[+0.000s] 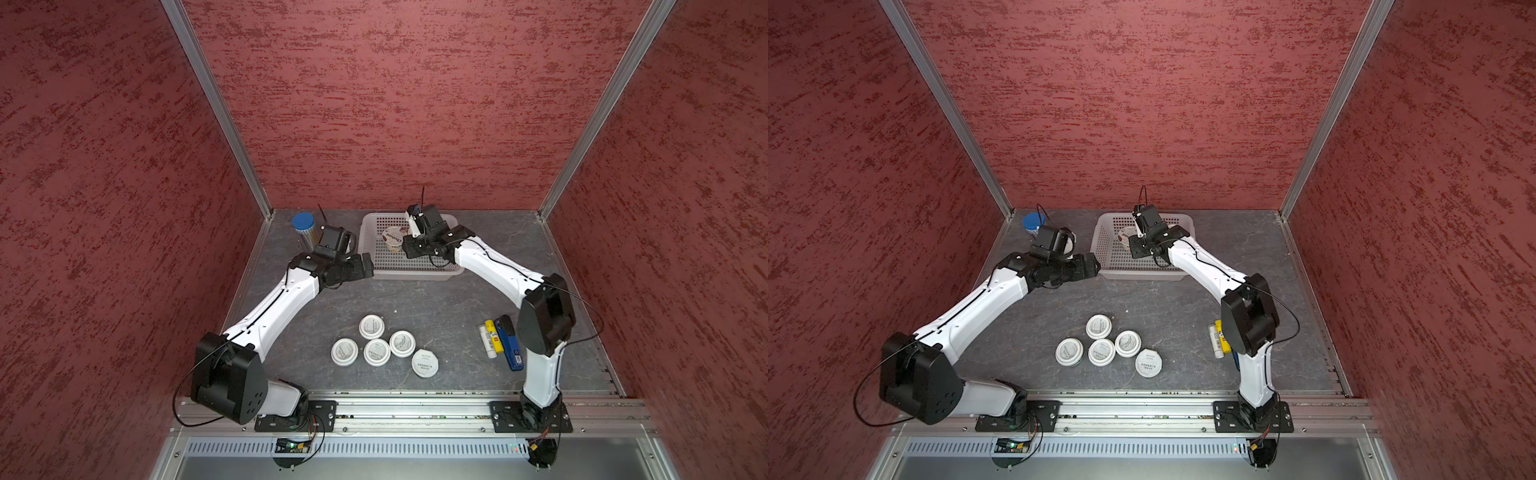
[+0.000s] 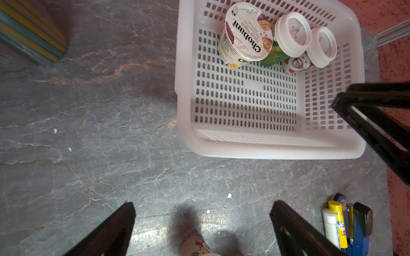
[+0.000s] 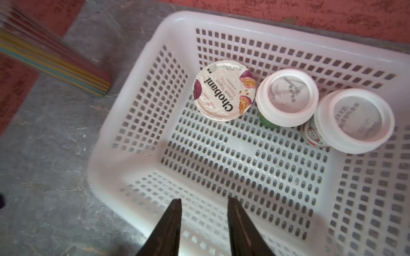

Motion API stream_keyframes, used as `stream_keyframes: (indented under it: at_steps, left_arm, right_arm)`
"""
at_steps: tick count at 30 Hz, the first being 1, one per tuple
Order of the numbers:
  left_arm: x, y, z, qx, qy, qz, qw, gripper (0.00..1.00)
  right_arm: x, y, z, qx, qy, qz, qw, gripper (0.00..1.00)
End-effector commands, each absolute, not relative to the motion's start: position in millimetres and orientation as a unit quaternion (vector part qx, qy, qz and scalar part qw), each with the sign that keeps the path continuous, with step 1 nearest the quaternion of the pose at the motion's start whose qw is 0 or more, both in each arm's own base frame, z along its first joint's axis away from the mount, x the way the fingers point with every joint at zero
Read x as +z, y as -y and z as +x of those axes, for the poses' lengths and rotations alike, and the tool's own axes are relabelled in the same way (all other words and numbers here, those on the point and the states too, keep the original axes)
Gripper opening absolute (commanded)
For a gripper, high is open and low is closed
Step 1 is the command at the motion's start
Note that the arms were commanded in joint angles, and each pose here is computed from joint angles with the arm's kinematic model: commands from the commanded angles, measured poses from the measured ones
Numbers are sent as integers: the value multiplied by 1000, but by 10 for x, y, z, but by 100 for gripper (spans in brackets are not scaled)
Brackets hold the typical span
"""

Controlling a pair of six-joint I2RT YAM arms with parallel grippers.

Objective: Put the yogurt in the basket
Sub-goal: Place the yogurt in the basket.

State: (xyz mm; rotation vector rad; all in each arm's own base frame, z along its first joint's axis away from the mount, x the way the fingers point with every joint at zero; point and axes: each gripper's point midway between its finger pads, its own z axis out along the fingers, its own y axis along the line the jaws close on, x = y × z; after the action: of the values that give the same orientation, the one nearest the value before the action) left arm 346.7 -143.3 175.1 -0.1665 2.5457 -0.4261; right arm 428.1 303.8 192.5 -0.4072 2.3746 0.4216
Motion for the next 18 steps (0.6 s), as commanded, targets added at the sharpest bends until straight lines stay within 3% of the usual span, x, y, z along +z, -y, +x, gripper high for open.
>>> stream_keyframes:
  at_steps: [1,9,18]
  left_arm:
    - [1897,1354,3474,-141,-941,-78,298,100]
    - [1880,1447,3355,-167,-945,-56,275,100]
    - [1788,1239,3310,-126,-954,-61,266,100]
  right_arm:
    - [1907,-3003,4083,160,-909,-166,348,43]
    - [1901,-2966,3382,161,-905,-216,329,53]
    - [1759,-3299,2567,189,-887,-313,282,69]
